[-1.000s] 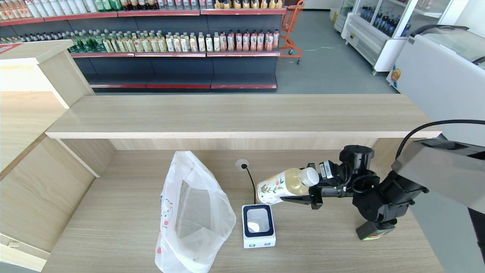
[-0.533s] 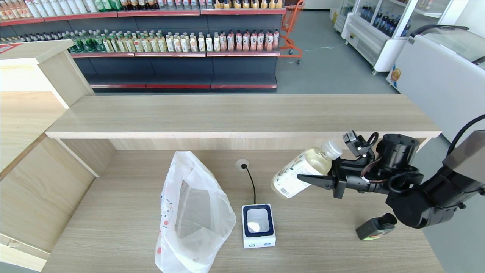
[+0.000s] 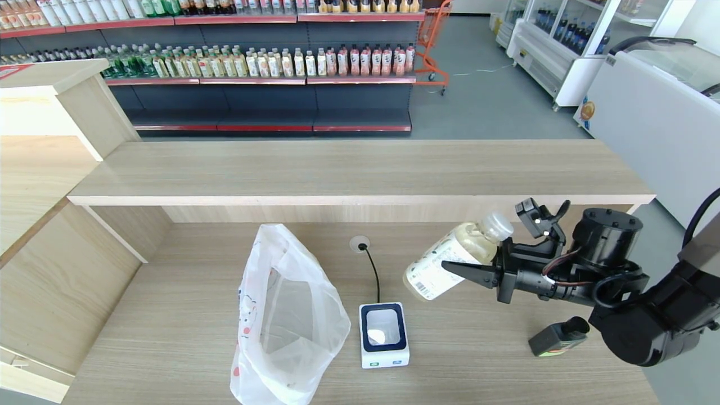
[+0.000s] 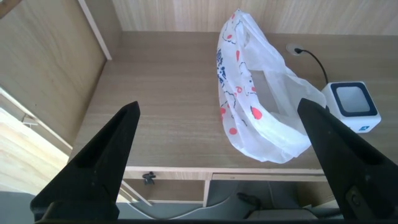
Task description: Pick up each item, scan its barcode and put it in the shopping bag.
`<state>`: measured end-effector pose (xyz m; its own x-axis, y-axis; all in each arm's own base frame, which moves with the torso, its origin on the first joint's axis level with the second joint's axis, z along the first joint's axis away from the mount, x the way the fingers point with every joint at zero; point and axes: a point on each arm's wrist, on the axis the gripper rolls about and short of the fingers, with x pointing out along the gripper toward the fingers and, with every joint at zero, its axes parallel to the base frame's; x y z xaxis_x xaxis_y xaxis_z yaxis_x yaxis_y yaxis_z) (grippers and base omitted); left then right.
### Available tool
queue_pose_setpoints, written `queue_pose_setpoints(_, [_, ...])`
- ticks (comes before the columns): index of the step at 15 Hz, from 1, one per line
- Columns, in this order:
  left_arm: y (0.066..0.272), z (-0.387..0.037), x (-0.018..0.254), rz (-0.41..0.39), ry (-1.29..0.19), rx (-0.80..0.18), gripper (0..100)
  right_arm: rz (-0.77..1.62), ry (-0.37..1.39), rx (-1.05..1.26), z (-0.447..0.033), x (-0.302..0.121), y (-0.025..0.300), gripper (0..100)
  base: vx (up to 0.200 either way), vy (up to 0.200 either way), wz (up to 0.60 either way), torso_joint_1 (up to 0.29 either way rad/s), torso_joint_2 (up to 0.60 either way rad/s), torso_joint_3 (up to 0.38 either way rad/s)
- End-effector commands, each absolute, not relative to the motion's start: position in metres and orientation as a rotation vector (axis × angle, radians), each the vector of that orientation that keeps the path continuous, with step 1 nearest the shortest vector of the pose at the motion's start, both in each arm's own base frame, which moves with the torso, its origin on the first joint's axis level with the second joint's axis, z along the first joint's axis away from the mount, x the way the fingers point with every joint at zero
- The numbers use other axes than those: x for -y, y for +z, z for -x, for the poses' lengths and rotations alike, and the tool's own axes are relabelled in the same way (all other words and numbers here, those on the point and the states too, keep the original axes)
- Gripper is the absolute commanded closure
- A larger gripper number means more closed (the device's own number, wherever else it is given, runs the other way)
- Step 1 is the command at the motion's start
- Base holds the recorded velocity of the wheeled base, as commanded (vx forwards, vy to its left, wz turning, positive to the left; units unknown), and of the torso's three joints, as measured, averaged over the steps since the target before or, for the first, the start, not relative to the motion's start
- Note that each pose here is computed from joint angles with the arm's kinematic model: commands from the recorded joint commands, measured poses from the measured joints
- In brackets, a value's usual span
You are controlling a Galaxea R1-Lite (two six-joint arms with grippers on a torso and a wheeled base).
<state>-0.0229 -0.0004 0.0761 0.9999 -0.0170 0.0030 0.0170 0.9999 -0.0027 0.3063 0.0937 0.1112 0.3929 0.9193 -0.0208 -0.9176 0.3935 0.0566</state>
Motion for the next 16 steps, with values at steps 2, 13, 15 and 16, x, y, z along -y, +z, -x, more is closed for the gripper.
queue_pose_setpoints(2, [0.076,0.023,0.000,0.003,-0.017,0.003,0,-0.046,1.172,-0.075,-0.293,-0.093,0.111,100,0.000,0.000,0.00,0.000,0.00,0.000])
queue_pose_setpoints(13, [0.076,0.023,0.000,0.003,-0.017,0.003,0,-0.064,1.179,-0.115,-0.285,-0.093,0.105,100,0.000,0.055,0.00,0.001,0.00,0.001])
queue_pose_setpoints(15, [0.076,0.023,0.000,0.006,-0.017,0.003,0,-0.090,1.183,-0.135,-0.284,-0.095,0.105,100,0.000,0.200,0.00,-0.005,0.00,0.007])
queue_pose_setpoints(16, [0.076,0.023,0.000,0.005,-0.017,0.003,0,-0.107,1.186,-0.146,-0.283,-0.097,0.105,100,0.000,0.200,0.00,-0.007,0.00,0.002])
